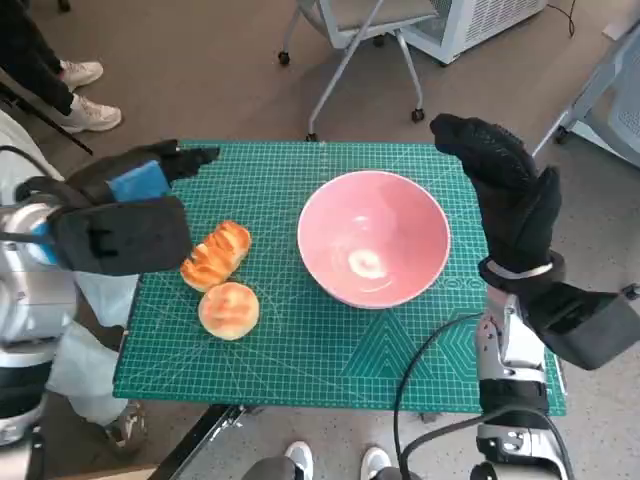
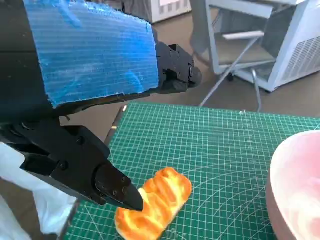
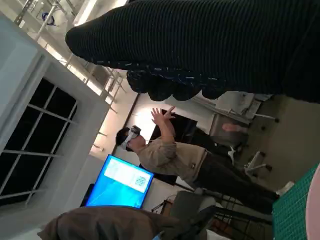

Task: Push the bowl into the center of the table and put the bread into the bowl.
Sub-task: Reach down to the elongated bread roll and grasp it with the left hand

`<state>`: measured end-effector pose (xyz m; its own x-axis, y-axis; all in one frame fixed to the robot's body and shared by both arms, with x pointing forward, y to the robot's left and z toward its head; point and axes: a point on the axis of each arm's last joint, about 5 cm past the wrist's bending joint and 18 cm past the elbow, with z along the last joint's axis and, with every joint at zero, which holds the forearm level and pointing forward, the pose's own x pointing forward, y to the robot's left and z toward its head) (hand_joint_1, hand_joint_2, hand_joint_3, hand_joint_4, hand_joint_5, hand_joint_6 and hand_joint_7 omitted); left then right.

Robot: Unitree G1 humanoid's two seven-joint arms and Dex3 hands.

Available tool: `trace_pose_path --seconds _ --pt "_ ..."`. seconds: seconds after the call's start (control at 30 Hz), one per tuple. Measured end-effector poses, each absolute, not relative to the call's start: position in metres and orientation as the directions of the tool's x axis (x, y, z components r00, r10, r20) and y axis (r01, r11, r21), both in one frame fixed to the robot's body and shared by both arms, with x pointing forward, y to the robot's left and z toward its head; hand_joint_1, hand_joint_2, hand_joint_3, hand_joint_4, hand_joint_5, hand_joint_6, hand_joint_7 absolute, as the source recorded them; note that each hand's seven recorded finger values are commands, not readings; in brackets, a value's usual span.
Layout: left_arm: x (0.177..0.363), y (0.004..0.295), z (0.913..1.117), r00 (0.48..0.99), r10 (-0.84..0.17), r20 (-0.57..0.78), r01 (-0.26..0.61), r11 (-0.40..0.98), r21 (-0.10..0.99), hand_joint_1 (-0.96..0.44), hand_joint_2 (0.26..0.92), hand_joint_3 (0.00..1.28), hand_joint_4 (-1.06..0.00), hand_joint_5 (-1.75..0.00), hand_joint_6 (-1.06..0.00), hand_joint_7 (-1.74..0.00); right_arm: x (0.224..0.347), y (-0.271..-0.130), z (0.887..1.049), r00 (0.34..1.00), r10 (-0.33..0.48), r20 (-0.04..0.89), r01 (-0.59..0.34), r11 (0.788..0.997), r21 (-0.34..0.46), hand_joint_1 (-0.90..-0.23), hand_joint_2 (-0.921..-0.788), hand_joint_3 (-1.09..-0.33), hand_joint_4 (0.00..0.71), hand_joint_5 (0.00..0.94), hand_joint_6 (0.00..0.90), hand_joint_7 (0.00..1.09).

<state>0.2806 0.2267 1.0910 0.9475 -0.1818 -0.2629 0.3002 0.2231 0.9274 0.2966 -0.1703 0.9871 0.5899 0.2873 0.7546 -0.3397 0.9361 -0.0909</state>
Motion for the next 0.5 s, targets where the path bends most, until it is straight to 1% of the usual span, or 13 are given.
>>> trace_pose_path --seconds 0.27,0.5 --pt "0.291 0.219 1.083 0.95 -0.117 -0.29 0.309 0.21 0.927 -0.19 0.742 0.01 -0.13 -0.02 -0.29 -0.02 0.297 -0.171 0.987 0.594 0.283 0.753 -0.343 0.936 -0.082 -0.633 -0.921 -0.738 0.192 0.0 0.035 0.56" --pt "0.3 0.213 1.071 0.945 -0.07 -0.321 0.329 0.197 0.924 -0.17 0.75 0.01 -0.16 -0.02 -0.32 -0.02 0.296 -0.171 0.987 0.593 0.278 0.756 -0.345 0.936 -0.074 -0.636 -0.921 -0.735 0.193 0.001 0.036 0.55"
